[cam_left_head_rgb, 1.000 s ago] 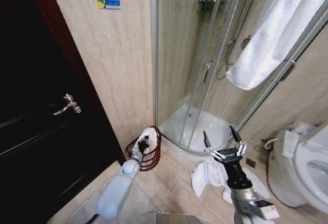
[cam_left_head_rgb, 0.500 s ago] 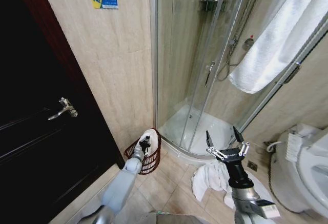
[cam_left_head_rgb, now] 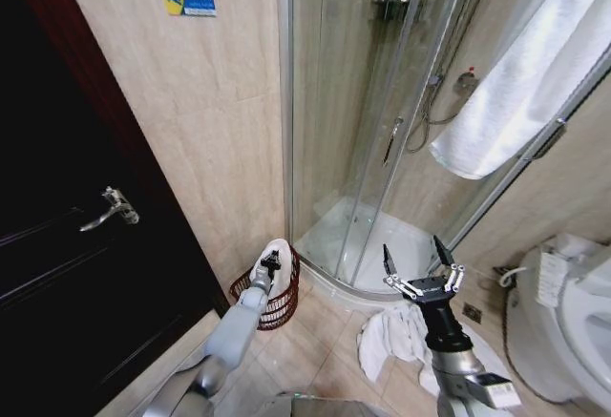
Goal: Discard the used towel into the hamper.
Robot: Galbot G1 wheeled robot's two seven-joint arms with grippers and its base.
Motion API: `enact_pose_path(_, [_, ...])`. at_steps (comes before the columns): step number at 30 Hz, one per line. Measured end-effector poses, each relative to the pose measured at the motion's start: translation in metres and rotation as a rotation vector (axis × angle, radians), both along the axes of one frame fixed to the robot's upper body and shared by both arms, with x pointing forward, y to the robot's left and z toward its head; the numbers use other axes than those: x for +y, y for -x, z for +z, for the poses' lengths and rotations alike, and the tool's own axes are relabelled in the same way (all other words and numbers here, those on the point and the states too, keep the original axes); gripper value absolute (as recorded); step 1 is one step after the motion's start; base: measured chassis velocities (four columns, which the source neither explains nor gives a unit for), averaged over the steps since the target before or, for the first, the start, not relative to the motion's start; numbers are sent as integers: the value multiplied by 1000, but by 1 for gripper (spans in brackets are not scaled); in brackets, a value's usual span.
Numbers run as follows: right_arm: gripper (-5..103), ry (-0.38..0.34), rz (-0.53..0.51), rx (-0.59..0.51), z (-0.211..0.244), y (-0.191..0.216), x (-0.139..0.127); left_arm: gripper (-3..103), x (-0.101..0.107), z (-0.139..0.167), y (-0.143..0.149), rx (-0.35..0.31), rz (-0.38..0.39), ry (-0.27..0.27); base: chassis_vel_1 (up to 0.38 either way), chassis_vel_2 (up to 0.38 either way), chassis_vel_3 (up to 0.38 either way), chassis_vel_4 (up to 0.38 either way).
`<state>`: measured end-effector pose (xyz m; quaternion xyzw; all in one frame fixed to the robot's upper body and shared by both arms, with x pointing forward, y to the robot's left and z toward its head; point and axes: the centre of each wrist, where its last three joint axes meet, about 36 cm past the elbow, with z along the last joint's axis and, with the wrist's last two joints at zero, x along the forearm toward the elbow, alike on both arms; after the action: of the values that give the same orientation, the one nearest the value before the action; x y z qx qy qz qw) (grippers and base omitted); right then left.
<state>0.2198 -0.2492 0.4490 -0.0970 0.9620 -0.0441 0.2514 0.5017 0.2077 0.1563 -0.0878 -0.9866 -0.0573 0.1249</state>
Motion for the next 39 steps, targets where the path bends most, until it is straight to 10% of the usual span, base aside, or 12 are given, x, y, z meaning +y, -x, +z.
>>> enact_pose_path(19, [100, 2, 88, -6, -12, -3, 2, 54, 40, -15, 35, 249, -50, -205, -3, 5, 7, -3])
enact_pose_path(22, [100, 5, 105, -4, -13, -3, 2, 76, 25, 0, 27, 184, 15, -73, 0, 0, 0, 0])
enact_pose_path(25, [100, 6, 110, -6, -13, -4, 3, 76, 17, 12, 23, 167, 29, -31, 0, 0, 0, 0])
enact_pose_path(29, [100, 7, 115, -11, -12, -5, 4, 96, 16, 23, 24, 154, 24, -14, 0, 0, 0, 0])
enact_pose_path(39, [100, 8, 108, -27, -9, -7, 4, 100, 34, 39, 51, 128, 31, 33, 0, 0, 0, 0])
